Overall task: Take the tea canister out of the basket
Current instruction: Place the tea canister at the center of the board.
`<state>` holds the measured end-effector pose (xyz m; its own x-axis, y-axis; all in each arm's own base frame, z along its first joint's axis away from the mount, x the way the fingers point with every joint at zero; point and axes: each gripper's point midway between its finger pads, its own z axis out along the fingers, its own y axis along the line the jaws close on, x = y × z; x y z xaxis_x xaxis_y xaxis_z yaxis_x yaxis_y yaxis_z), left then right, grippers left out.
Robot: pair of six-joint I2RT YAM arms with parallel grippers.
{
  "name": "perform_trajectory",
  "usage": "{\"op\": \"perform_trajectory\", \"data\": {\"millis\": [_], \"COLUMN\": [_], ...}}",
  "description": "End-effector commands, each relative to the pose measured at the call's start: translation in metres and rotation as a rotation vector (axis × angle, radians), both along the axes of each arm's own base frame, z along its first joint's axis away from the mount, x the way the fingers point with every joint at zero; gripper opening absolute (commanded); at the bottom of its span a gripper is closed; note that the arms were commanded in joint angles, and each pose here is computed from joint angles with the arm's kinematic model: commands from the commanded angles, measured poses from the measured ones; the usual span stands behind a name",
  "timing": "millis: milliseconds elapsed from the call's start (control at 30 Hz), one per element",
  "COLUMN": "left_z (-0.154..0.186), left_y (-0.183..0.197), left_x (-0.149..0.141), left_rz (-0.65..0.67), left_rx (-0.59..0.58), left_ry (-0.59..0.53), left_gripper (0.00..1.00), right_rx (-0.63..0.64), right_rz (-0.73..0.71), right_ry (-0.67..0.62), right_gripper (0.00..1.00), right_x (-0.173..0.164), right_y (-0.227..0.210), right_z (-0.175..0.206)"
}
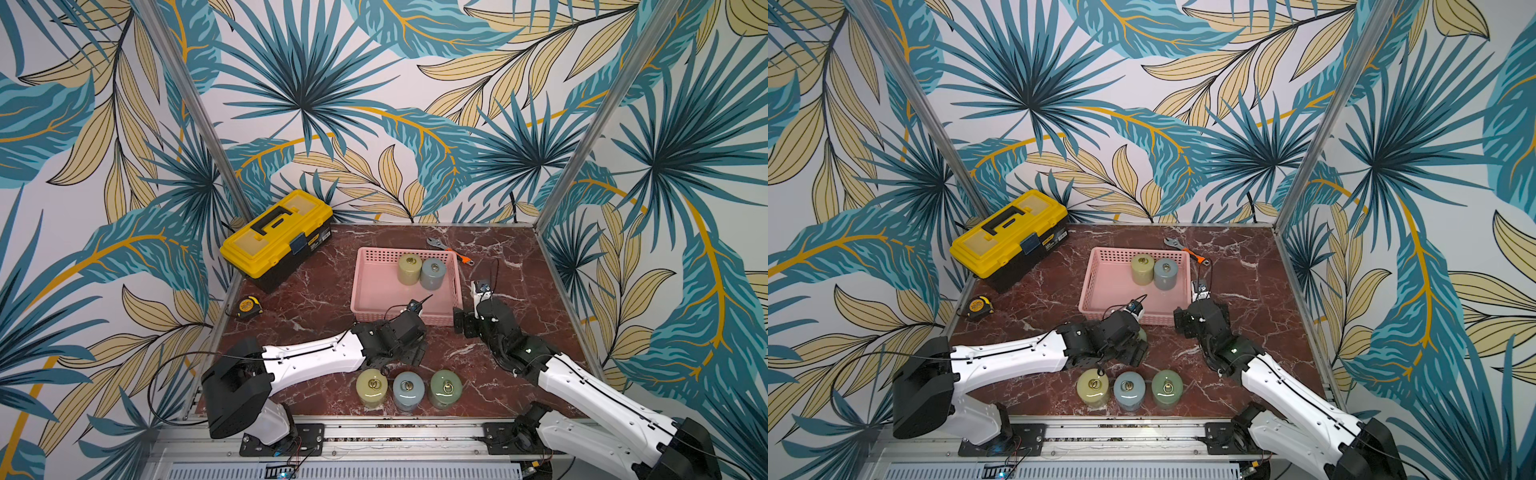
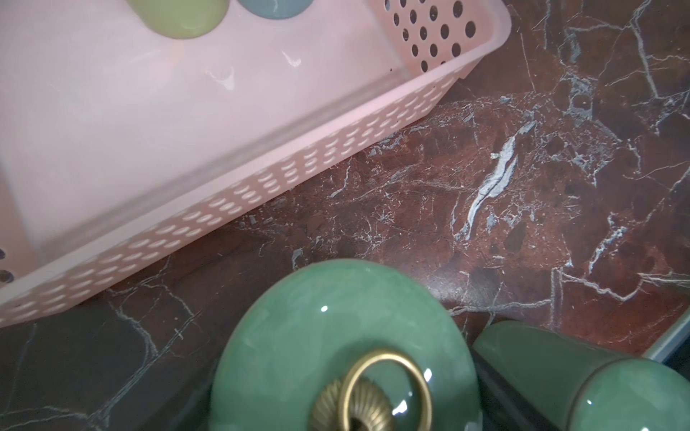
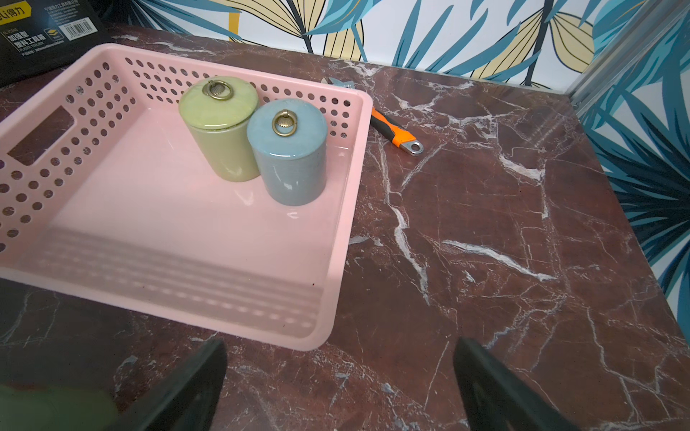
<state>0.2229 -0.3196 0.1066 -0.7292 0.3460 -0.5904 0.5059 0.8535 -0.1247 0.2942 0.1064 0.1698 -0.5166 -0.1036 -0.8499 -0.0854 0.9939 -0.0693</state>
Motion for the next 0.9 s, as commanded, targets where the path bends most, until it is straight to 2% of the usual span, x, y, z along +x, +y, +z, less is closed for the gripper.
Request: {"op": "perform_trajectory", "data": {"millis": [0,867], "left_z": [0.005,-0.025], "left_y": [-0.006,-0.003], "left_x": [0.007,-0.001], "left_rz": [0.026,0.038], "left_rx": [-0.045,0.012], "left_ry": [-0.047,-0.015], "left_gripper": [0.51,0.52], "right_rx": [0.008,0.008], "right_rz": [-0.019,-0.017], "right_ry": [-0.01,-0.006], "right_gripper": [0.99,0.99], "right_x": [-0.001,-0.002], "right_y": [-0.004,-0.004], "right_z": [-0.002,-0.003]}}
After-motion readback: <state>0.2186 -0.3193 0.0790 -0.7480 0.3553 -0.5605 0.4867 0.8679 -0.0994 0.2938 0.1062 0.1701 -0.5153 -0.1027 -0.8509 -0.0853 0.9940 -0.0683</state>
